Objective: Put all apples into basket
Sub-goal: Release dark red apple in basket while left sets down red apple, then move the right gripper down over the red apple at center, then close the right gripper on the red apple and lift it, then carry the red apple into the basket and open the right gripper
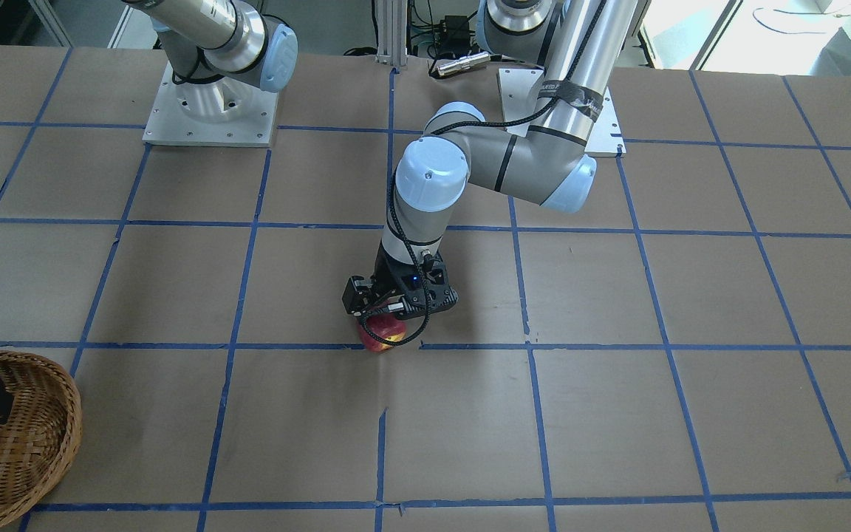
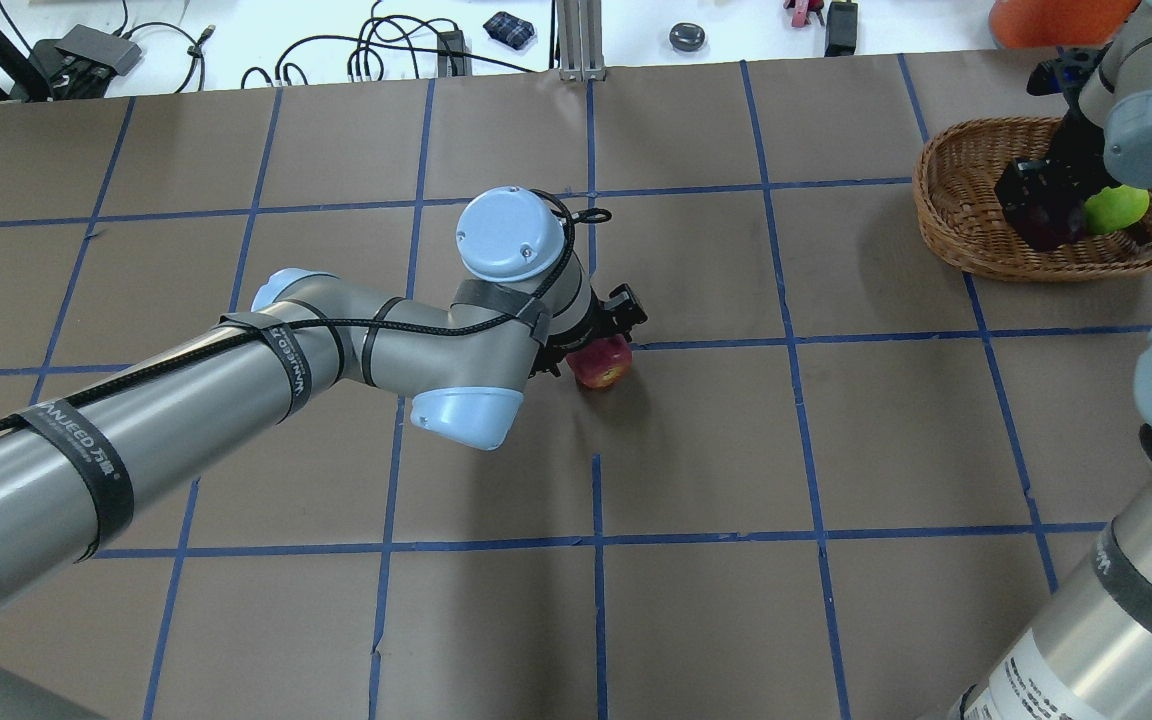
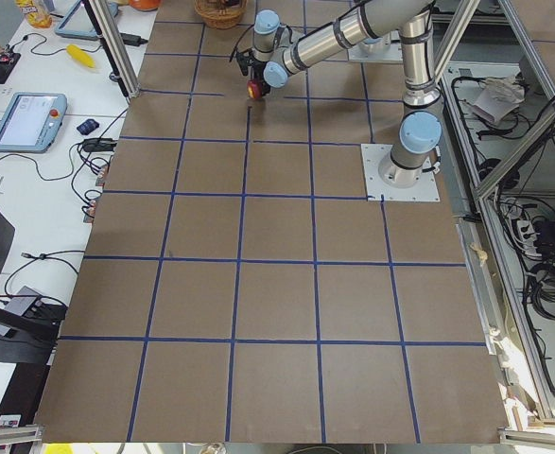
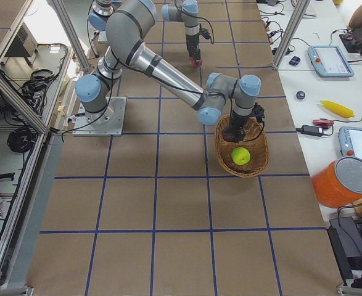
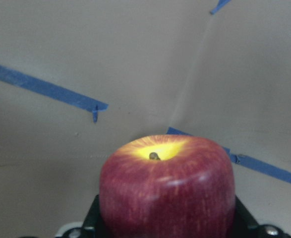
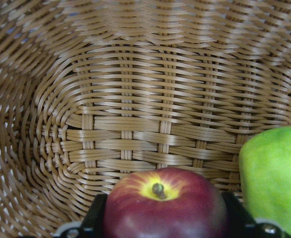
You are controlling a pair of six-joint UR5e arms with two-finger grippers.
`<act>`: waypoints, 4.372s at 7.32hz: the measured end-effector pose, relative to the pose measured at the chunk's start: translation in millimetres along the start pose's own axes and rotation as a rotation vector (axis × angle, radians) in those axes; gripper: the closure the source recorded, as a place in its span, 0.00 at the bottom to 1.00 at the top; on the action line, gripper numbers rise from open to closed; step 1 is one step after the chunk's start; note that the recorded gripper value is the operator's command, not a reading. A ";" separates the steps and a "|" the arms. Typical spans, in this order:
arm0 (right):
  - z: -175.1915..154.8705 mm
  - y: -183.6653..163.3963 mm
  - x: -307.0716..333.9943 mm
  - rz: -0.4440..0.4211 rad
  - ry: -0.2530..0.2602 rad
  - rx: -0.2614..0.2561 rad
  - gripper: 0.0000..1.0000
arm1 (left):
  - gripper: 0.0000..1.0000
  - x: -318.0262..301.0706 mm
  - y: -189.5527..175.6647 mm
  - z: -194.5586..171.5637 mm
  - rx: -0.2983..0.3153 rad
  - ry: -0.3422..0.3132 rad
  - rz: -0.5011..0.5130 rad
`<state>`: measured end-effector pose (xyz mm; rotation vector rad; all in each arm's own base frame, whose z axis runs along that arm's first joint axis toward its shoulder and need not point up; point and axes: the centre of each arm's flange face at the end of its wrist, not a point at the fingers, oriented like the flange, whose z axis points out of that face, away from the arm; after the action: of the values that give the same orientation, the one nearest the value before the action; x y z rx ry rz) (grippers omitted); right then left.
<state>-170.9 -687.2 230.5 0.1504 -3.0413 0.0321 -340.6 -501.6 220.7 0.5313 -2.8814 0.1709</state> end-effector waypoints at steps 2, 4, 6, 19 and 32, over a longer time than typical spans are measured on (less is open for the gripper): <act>1.0 -2.2 6.1 -0.005 0.006 0.008 0.00 | 0.00 -7.5 -15.2 -35.7 0.032 0.020 0.032; -1.8 -3.6 8.5 -0.006 0.011 0.012 0.00 | 0.00 -22.7 -16.0 -92.6 0.006 -0.009 0.102; -11.6 -1.1 7.6 -0.005 0.010 0.006 0.00 | 0.00 -46.9 -24.0 -169.8 -0.071 -0.062 0.197; -63.2 72.0 -528.0 -0.541 -0.164 -0.102 0.00 | 0.00 -125.1 -79.4 -341.4 -0.185 -0.227 0.421; -138.0 -35.4 -280.1 -0.164 -0.146 -0.013 1.00 | 0.00 -128.6 -81.1 -337.6 -0.182 -0.209 0.417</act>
<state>123.2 -691.6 341.1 0.4182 -3.1613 -0.0119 -132.6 -482.5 526.5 -0.0947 -3.1327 -0.0923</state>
